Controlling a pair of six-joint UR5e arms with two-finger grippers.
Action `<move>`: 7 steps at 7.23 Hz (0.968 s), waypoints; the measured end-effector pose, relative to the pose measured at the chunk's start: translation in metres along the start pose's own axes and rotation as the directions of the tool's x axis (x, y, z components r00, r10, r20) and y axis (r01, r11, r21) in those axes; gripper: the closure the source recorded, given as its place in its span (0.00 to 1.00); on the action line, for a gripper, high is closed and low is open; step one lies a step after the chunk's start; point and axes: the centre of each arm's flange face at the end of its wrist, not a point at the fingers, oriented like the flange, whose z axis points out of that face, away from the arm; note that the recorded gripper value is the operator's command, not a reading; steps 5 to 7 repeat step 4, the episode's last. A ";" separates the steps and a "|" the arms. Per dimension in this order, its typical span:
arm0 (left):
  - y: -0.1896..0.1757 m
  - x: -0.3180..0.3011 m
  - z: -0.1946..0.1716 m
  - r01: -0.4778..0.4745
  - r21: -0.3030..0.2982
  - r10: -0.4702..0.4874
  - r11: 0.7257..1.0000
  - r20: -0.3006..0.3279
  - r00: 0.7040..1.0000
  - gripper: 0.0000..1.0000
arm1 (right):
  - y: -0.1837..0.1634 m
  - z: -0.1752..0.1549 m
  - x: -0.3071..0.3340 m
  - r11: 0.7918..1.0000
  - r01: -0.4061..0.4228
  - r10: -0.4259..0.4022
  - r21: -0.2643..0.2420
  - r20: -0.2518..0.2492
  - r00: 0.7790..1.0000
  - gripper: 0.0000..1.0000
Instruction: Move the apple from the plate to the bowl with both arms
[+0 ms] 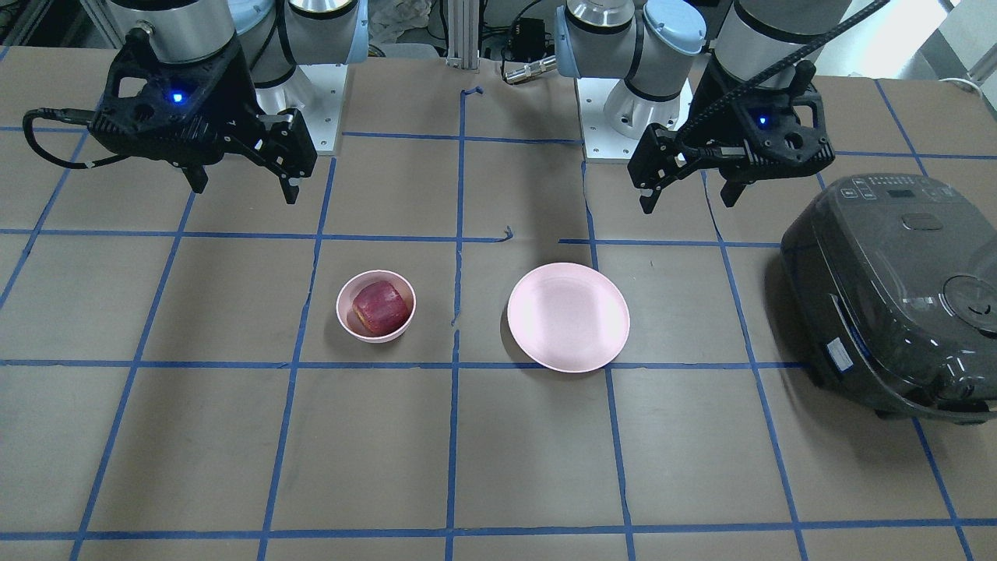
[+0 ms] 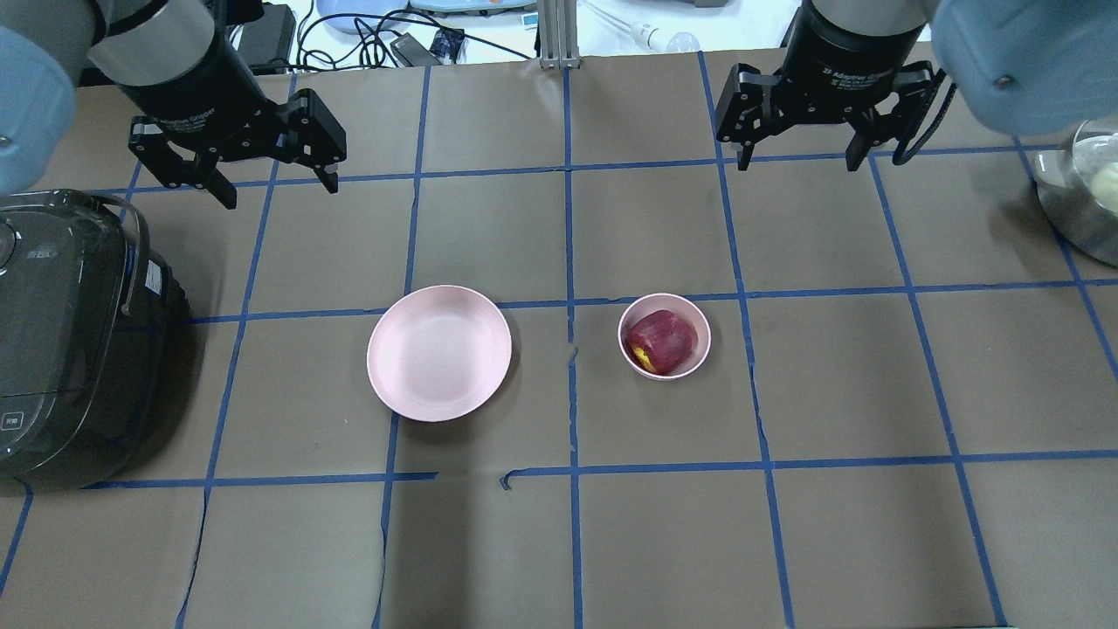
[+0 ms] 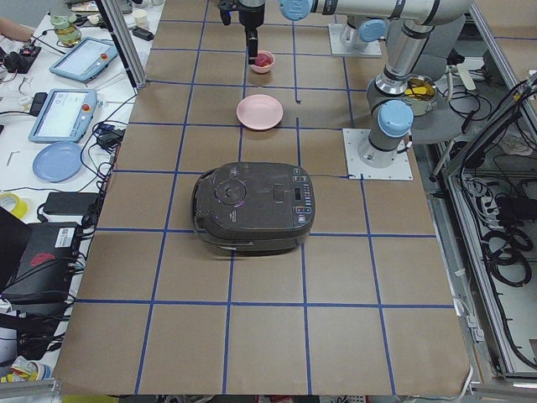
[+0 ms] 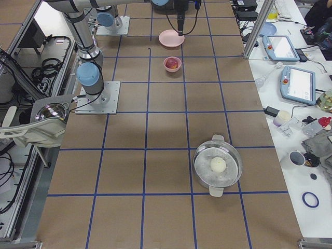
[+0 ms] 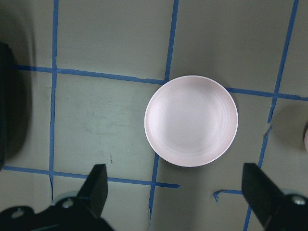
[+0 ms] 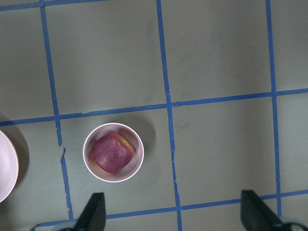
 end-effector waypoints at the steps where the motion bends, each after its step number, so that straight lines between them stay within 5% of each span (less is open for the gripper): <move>1: 0.000 -0.001 0.000 0.002 0.000 -0.002 1.000 -0.001 1.000 0.00 | 0.000 0.000 0.000 1.000 0.000 0.000 0.000 0.000 1.000 0.00; 7: -0.003 -0.003 0.003 0.006 -0.003 -0.006 1.000 0.001 1.000 0.00 | 0.000 0.001 0.000 1.000 0.002 -0.002 0.000 -0.003 1.000 0.00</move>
